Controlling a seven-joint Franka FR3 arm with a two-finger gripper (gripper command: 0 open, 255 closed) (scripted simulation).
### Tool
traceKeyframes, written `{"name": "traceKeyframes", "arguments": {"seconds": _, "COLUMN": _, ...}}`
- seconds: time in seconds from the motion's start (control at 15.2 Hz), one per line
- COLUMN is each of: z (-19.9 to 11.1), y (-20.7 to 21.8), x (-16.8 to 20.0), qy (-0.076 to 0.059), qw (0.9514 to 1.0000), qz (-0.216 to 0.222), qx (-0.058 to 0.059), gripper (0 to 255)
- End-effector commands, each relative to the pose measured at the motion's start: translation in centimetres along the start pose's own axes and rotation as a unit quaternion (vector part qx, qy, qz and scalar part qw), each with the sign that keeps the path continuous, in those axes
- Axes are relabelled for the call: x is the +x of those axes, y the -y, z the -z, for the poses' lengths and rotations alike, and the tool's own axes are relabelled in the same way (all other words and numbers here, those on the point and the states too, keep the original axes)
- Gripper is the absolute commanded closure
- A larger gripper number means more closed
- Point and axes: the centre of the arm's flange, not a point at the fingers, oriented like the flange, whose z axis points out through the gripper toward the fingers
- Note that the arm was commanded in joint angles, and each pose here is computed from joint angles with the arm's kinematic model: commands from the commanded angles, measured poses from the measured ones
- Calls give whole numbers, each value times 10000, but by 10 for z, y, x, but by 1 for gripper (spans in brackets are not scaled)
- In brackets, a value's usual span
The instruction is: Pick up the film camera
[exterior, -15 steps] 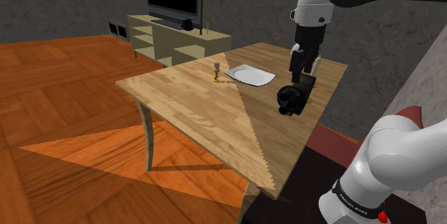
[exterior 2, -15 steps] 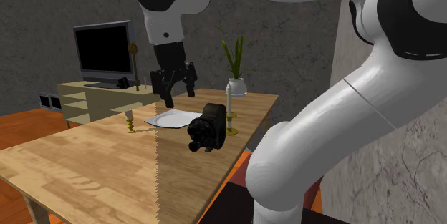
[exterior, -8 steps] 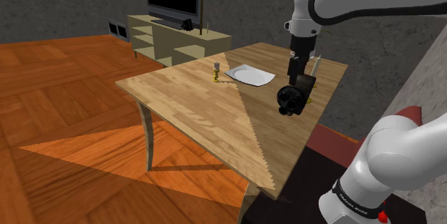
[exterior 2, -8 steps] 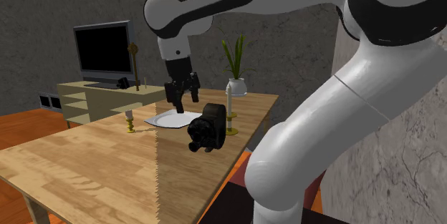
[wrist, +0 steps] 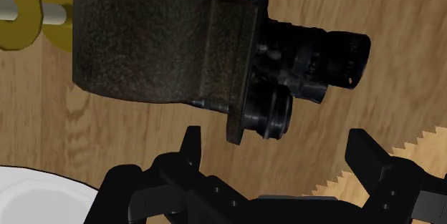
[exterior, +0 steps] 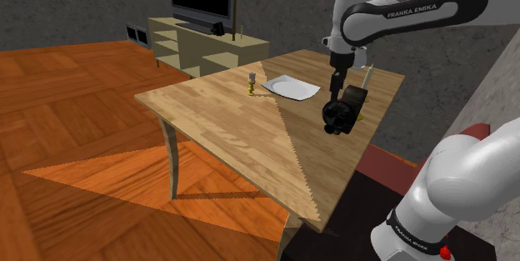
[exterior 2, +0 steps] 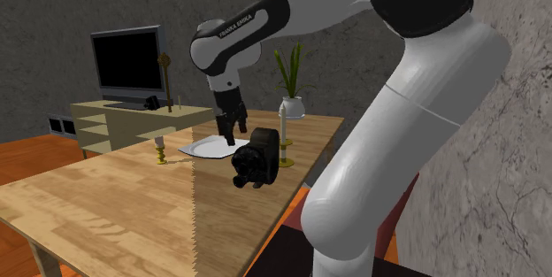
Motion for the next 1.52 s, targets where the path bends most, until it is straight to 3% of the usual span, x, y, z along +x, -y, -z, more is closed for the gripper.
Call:
{"name": "traceKeyframes", "arguments": {"seconds": 0.0, "z": -15, "y": -7, "x": 4, "qy": -8, "qw": 10000, "qz": 91, "qx": -22, "gripper": 0}}
{"name": "traceKeyframes", "arguments": {"seconds": 0.59, "z": -49, "y": -2, "x": 9, "qy": -8, "qw": 10000, "qz": 91, "qx": -22, "gripper": 0}}
{"name": "traceKeyframes", "arguments": {"seconds": 0.66, "z": -49, "y": -2, "x": 9, "qy": -8, "qw": 10000, "qz": 91, "qx": -22, "gripper": 255}}
{"name": "traceKeyframes", "arguments": {"seconds": 1.25, "z": -49, "y": -2, "x": 9, "qy": -8, "qw": 10000, "qz": 91, "qx": -22, "gripper": 255}}
{"name": "traceKeyframes", "arguments": {"seconds": 1.45, "z": -34, "y": -5, "x": 7, "qy": -8, "qw": 10000, "qz": 91, "qx": -22, "gripper": 255}}
